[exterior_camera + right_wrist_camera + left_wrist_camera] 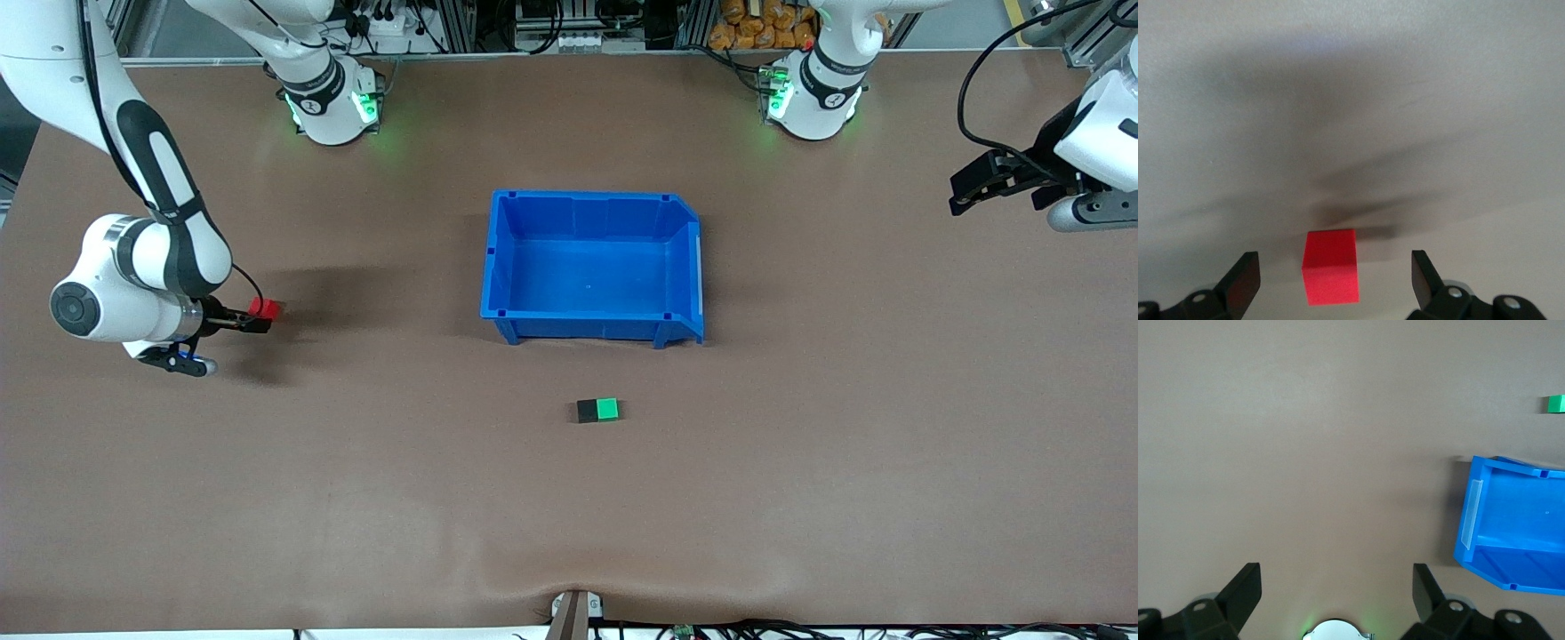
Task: Attach green and red cubes to black cube
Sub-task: 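Close the right gripper on the red cube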
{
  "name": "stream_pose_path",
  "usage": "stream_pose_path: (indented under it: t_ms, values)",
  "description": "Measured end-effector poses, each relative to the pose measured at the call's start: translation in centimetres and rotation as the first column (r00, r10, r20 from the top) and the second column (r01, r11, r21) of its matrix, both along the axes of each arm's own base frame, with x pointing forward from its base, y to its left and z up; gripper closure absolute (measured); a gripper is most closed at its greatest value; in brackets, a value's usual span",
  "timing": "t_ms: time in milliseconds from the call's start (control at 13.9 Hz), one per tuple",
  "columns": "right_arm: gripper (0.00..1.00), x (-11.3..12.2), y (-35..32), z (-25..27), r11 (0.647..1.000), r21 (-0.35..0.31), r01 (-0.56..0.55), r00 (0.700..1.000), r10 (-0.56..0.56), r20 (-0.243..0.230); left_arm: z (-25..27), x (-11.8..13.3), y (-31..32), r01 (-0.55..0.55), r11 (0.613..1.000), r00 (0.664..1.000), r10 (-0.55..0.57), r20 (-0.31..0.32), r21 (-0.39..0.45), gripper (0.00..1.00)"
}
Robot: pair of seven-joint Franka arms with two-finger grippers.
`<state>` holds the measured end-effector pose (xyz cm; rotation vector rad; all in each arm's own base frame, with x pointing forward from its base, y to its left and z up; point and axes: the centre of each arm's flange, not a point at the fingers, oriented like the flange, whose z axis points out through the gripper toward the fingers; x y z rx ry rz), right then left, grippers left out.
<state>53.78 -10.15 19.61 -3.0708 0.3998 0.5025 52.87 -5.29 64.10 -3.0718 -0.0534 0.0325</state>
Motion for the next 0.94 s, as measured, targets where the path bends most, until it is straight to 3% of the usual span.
stream_pose_path:
  t_ms: [360,576,719,791,935]
  values:
    - [0.0,-0.5,0.1,-0.5,1.0,-0.002,0.01,1.0,-0.01,-0.01,0.3,-0.2,0.0,0.0,1.0,1.0,0.0,0.003,0.0,0.0]
    - [0.0,-0.8,0.3,-1.0,1.0,-0.006,0.011,1.0,-0.011,0.01,0.2,-0.4,-0.2,0.003,1.0,1.0,-0.003,-0.009,0.002,0.0]
    - [0.05,-1.0,0.6,-1.4,0.999,-0.016,0.043,0.999,-0.043,0.006,0.2,-0.4,-0.4,0.006,1.0,1.0,-0.006,-0.01,0.002,0.0]
    - [0.12,-1.1,0.9,-1.5,0.998,-0.022,0.061,0.998,-0.061,0.002,0.2,-0.5,-0.4,0.006,1.0,1.0,-0.006,-0.01,0.002,0.0]
    - [0.36,-1.0,1.7,-1.7,0.997,-0.03,0.072,0.997,-0.072,-0.001,0.3,-0.5,-0.4,0.006,1.0,1.0,-0.006,-0.011,0.003,0.0]
